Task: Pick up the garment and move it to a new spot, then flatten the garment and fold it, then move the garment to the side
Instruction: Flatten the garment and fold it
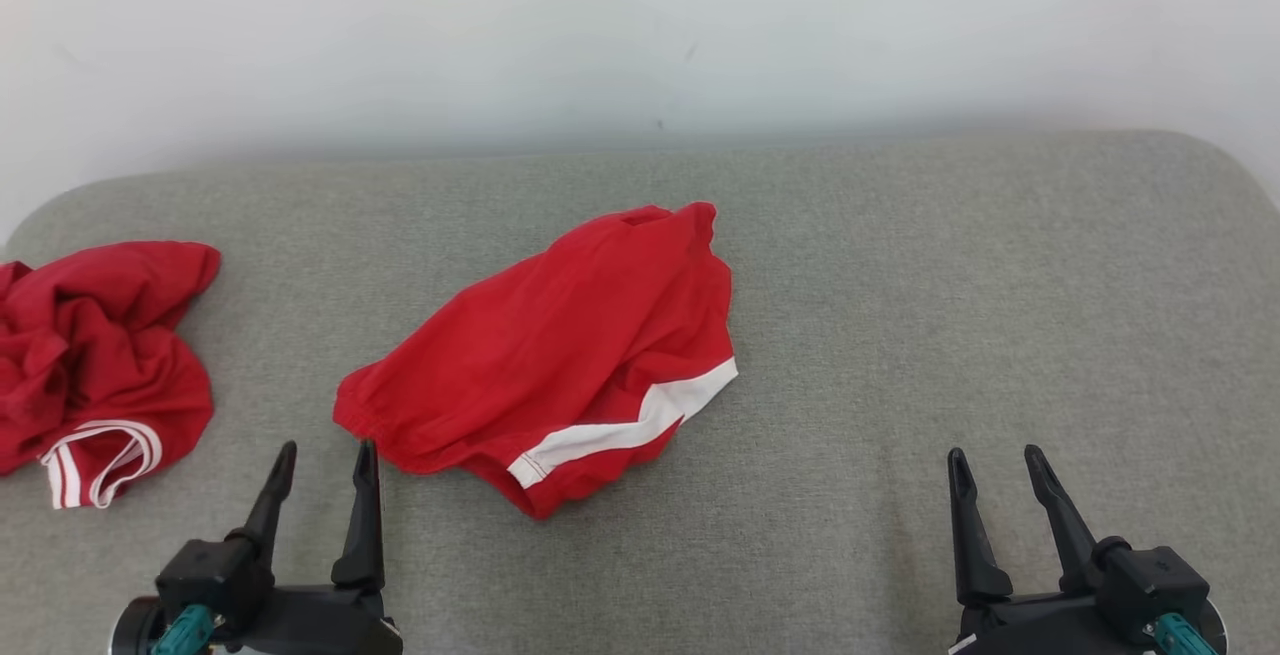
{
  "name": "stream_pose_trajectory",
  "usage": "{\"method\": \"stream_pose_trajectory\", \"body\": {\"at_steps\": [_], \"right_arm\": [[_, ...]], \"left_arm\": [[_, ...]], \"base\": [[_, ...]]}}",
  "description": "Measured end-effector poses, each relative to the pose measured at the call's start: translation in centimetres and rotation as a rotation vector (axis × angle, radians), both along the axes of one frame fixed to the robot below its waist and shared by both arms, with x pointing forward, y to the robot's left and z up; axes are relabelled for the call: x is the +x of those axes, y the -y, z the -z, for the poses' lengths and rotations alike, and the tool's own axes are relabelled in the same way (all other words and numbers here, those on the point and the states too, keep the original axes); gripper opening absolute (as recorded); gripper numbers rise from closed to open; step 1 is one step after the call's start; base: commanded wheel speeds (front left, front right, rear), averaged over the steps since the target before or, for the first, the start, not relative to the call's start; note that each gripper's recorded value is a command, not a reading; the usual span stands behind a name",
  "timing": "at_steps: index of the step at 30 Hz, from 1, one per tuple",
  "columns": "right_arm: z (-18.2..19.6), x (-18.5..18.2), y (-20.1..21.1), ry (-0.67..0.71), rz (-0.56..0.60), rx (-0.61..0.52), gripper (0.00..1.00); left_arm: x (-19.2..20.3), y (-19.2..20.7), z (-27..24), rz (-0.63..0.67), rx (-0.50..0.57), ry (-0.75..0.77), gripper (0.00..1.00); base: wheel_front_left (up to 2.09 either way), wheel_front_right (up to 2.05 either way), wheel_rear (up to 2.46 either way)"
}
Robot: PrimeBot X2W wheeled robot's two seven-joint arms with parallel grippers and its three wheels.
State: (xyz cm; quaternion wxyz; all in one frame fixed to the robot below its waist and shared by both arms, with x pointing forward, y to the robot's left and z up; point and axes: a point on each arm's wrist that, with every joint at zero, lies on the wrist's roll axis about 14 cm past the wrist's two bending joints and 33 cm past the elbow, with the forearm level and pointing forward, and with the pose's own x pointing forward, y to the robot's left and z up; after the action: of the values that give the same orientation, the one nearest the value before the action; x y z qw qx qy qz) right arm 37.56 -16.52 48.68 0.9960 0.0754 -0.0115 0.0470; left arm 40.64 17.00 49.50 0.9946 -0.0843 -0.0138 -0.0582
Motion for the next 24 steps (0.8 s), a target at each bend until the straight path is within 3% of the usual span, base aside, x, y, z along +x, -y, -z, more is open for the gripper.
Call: {"method": "stream_pose_trajectory", "body": {"at_steps": [10, 24], "right_arm": [[-0.1, -0.2, -0.4, 0.004, -0.014, -0.006, 1.00], [1.0, 0.1, -1.1, -0.030, -0.042, -0.026, 1.00]], "left_arm": [[-2.0, -1.4, -3.9, -0.073, -0.001, 0.135, 1.00], [-3.7, -1.8, -2.5, -0.101, -0.007, 0.096, 1.00]], "base": [[0.00, 0.00, 0.00], [0.00, 0.00, 0.00]]}}
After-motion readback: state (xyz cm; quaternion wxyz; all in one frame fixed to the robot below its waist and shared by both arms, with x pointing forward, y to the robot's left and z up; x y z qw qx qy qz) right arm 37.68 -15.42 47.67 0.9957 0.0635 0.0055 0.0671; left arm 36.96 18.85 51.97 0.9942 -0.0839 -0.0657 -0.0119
